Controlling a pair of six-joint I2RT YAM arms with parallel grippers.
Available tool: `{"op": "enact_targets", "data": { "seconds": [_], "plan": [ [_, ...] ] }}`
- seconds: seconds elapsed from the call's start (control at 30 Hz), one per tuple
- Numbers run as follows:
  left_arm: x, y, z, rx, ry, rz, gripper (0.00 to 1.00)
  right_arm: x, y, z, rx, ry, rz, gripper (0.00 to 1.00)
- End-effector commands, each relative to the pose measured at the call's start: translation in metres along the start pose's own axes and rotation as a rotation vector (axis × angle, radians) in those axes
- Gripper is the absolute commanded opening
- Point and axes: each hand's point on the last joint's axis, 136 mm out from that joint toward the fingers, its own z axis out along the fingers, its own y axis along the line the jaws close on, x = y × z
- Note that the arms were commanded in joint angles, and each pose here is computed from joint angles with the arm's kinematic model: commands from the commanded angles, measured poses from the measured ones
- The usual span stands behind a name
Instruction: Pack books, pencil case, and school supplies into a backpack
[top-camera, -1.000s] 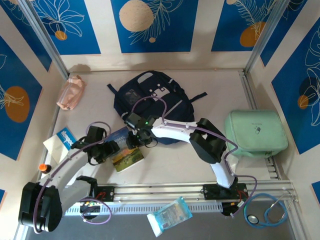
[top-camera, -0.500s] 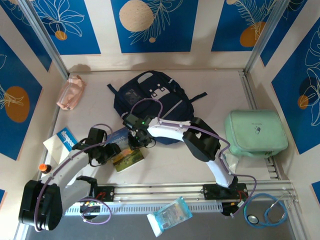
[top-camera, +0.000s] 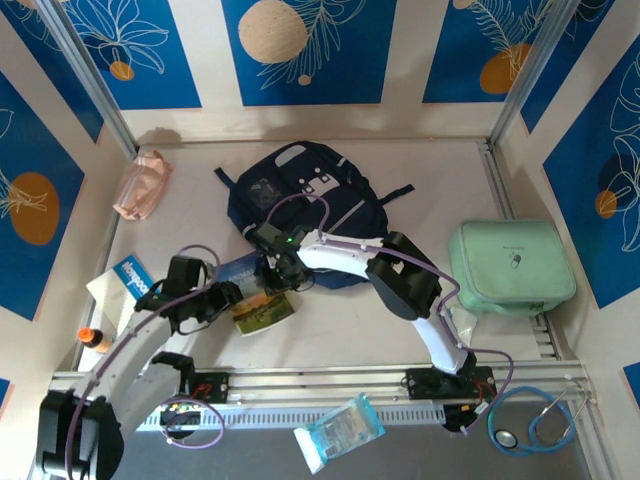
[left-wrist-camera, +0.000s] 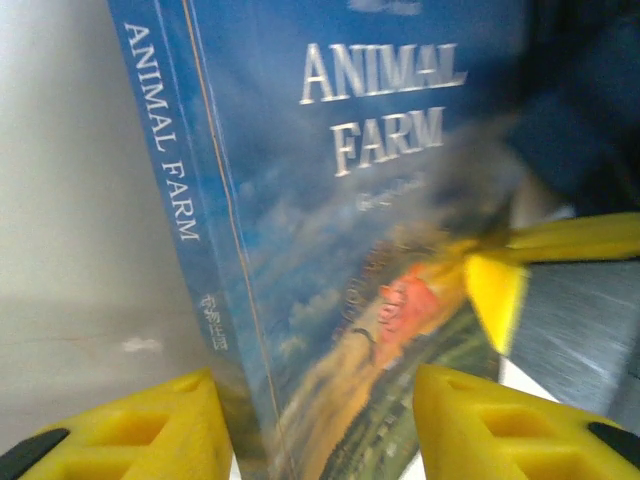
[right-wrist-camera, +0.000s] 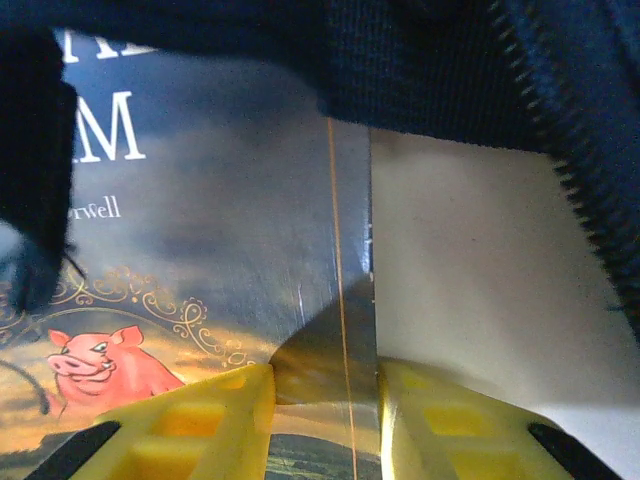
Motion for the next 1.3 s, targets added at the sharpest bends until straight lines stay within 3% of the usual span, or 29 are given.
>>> {"op": "enact_targets", "data": {
  "seconds": [0.0, 0.23, 0.5, 0.6, 0.7, 0.9, 1.1, 1.2, 1.27],
  "plan": [
    [-0.004, -0.044, -0.022, 0.174, 0.0, 0.037, 0.46, 0.017, -0.005, 0.015, 0.012, 0.053, 0.004, 0.32],
    [-0.001, -0.054, -0.003, 0.27, 0.062, -0.031, 0.35, 0.021, -0.005, 0.021, -0.008, 0.082, 0.012, 0.32],
    [-0.002, -0.044, 0.008, 0.201, 0.091, -0.041, 0.28, 0.021, -0.008, 0.023, -0.024, 0.092, 0.031, 0.32],
    [-0.006, -0.041, 0.004, 0.162, 0.069, -0.032, 0.2, 0.02, -0.009, 0.02, -0.028, 0.08, 0.035, 0.32],
    [-0.012, -0.037, -0.002, 0.114, 0.038, -0.017, 0.0, 0.013, -0.002, 0.008, -0.082, 0.049, 0.036, 0.32],
    [-0.028, -0.022, -0.033, -0.068, -0.054, 0.047, 0.0, -0.014, 0.036, -0.055, -0.289, -0.101, -0.012, 0.4],
    [-0.067, -0.029, -0.096, -0.235, -0.229, 0.147, 0.0, -0.035, 0.027, -0.123, -0.415, -0.294, 0.033, 0.55],
    [-0.086, -0.053, -0.116, -0.198, -0.299, 0.176, 0.0, -0.04, 0.01, -0.152, -0.484, -0.379, 0.089, 0.62],
    [-0.099, -0.082, -0.121, -0.087, -0.348, 0.181, 0.0, -0.042, -0.003, -0.172, -0.541, -0.435, 0.145, 0.67]
  ]
}}
